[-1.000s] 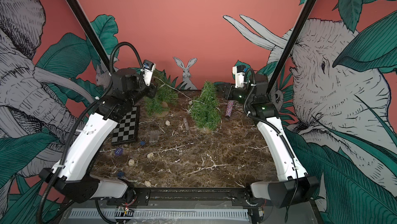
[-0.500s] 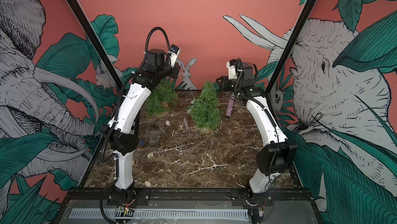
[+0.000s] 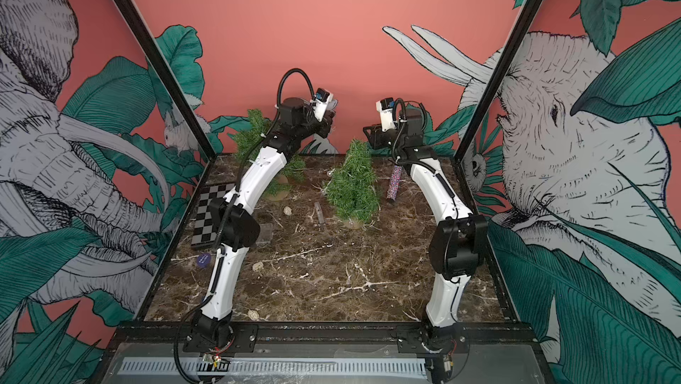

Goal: Wrap string light around the christmas tree
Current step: Wrap the light string around the Christmas tree.

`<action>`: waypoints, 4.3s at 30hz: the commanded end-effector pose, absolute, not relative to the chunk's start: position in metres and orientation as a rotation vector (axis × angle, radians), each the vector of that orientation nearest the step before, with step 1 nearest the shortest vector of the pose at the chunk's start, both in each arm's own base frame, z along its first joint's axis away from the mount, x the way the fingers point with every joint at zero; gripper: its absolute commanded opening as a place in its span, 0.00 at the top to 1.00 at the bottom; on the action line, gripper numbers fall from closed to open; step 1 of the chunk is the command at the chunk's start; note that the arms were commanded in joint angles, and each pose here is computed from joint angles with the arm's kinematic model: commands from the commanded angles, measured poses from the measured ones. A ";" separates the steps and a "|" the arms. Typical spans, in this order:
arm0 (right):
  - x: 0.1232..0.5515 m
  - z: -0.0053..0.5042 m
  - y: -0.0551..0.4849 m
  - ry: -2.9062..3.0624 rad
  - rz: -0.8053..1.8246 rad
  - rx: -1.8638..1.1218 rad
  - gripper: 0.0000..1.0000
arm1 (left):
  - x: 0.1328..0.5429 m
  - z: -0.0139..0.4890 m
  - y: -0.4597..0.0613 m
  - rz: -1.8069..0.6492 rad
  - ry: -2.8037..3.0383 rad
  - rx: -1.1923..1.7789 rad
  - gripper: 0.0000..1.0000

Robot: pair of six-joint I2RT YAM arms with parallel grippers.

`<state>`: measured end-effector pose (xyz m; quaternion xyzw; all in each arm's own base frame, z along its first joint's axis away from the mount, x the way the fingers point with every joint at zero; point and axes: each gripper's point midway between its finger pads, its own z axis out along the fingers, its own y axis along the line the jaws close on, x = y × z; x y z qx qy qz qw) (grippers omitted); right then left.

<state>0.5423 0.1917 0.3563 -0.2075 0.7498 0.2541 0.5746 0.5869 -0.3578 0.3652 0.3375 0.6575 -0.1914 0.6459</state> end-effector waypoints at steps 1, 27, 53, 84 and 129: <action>0.538 0.395 0.212 1.526 0.621 -0.632 0.62 | 0.571 0.424 -0.370 -0.505 1.259 0.750 1.00; 0.545 0.383 0.209 1.456 0.443 -0.579 0.54 | 0.537 0.411 -0.430 -0.638 1.137 0.857 1.00; 0.525 0.404 0.164 1.346 0.609 -0.181 1.00 | 0.532 0.437 -0.392 -0.542 1.187 0.832 0.48; 0.469 0.376 0.137 1.490 0.442 -0.172 0.84 | 0.407 0.363 -0.344 -0.604 1.656 0.884 0.41; 0.370 0.271 0.121 1.988 0.462 -0.075 0.58 | 0.422 0.132 -0.305 -0.543 2.201 0.735 0.41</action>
